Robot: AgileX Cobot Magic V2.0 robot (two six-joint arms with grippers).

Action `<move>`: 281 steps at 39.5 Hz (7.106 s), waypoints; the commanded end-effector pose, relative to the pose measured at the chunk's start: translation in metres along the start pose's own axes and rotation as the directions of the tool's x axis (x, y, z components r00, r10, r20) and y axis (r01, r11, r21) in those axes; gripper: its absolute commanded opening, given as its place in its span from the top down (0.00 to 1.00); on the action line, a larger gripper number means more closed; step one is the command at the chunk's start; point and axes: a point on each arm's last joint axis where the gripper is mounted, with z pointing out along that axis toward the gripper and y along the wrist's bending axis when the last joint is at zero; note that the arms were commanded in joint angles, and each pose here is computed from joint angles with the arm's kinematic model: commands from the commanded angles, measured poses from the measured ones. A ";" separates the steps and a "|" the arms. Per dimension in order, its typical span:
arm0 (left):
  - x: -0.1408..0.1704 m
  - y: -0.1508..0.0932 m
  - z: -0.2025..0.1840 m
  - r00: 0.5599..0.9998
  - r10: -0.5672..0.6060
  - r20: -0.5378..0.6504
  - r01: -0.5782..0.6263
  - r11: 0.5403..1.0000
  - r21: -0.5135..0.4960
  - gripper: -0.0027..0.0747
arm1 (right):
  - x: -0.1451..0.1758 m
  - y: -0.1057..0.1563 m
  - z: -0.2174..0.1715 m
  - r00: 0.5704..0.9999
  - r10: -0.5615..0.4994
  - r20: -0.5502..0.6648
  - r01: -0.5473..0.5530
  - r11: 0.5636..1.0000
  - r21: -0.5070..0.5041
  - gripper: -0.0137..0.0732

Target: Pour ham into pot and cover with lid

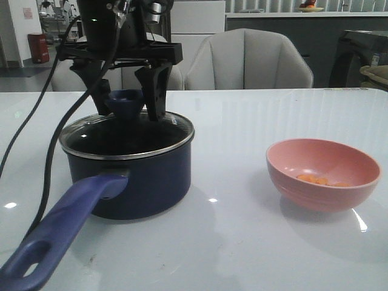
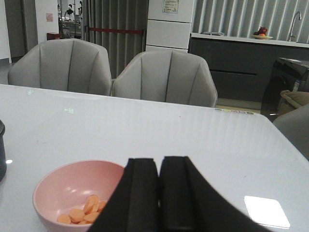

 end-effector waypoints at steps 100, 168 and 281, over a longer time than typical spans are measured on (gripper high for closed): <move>0.052 0.152 -0.099 0.940 -0.294 0.172 0.324 0.929 -0.181 0.60 | -0.005 0.000 -0.002 0.996 -0.012 0.085 0.012 1.000 0.003 0.69; 0.087 0.187 0.033 0.910 -0.406 0.088 0.414 0.903 -0.115 0.33 | -0.005 0.000 -0.002 0.996 -0.012 0.085 0.012 1.000 0.003 0.69; 0.327 0.091 -0.107 0.314 -0.117 0.942 0.307 0.952 0.016 0.17 | -0.005 0.000 -0.002 0.996 -0.012 0.084 0.012 1.000 0.003 0.69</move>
